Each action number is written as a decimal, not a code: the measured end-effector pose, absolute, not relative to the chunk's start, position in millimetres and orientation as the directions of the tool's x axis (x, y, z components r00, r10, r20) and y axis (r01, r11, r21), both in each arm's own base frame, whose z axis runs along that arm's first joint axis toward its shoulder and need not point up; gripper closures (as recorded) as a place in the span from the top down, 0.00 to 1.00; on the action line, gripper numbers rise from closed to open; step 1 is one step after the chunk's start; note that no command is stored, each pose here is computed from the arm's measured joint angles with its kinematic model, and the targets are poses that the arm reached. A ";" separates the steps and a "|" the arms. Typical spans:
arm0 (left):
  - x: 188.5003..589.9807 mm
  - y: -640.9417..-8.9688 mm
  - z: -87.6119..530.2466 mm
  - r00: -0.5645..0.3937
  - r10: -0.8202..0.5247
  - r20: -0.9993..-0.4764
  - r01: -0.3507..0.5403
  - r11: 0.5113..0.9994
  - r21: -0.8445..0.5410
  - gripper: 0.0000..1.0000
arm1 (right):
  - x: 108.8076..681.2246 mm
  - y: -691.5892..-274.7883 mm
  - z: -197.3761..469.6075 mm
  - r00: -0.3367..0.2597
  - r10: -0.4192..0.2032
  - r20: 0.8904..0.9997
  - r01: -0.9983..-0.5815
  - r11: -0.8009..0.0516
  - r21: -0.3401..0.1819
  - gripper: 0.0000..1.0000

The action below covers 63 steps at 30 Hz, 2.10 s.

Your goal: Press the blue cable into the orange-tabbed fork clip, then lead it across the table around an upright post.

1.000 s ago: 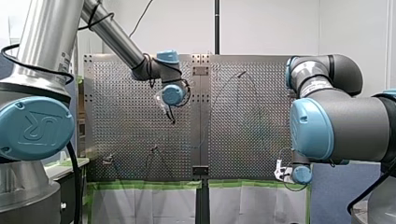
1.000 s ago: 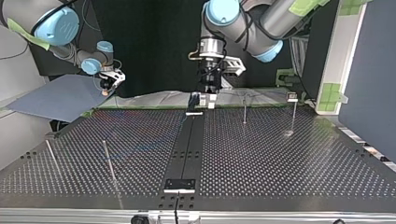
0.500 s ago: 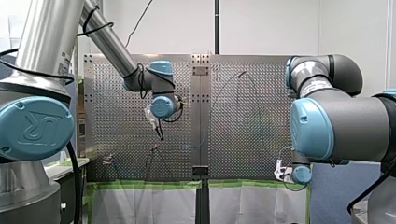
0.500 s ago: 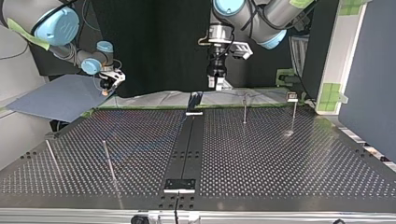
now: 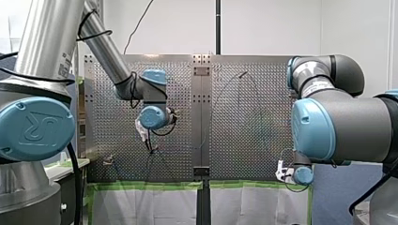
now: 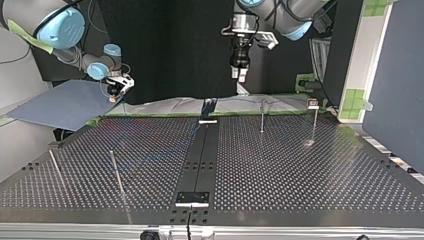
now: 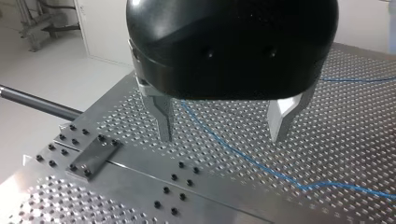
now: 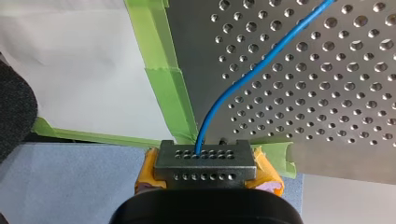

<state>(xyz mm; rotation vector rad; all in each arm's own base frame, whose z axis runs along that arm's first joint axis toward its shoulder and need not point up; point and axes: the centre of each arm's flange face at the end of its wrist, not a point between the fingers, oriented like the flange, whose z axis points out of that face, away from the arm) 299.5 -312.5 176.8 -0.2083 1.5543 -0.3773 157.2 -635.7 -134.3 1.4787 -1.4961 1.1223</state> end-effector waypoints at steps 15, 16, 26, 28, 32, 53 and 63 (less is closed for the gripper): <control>269.3 -290.3 127.4 -0.092 -0.313 -0.945 0.163 0.932 -0.325 1.00 | 157.7 -634.5 -134.8 -0.062 -0.357 0.932 -0.995 -0.047 -0.084 0.00; 266.2 -288.7 121.7 -0.102 -0.299 -0.949 0.169 0.935 -0.313 1.00 | 157.8 -634.5 -134.7 -0.062 -0.357 0.932 -0.995 -0.047 -0.084 0.00; 257.0 -287.6 97.8 -0.132 -0.236 -0.963 0.219 0.941 -0.260 1.00 | 157.8 -634.1 -134.9 -0.061 -0.359 0.931 -0.995 -0.047 -0.084 0.00; 257.1 -287.8 97.3 -0.132 -0.235 -0.963 0.220 0.940 -0.259 1.00 | 157.8 -634.1 -134.9 -0.061 -0.359 0.931 -0.995 -0.047 -0.084 0.00; 257.2 -287.9 97.2 -0.131 -0.234 -0.963 0.221 0.940 -0.259 1.00 | 157.7 -634.1 -135.0 -0.061 -0.360 0.931 -0.995 -0.047 -0.083 0.00; 257.2 -288.0 97.1 -0.131 -0.234 -0.963 0.221 0.940 -0.259 1.00 | 157.7 -634.1 -135.0 -0.061 -0.360 0.931 -0.995 -0.047 -0.083 0.00; 257.2 -288.0 97.1 -0.131 -0.234 -0.963 0.221 0.940 -0.259 1.00 | 157.7 -634.1 -135.0 -0.061 -0.360 0.931 -0.995 -0.047 -0.083 0.00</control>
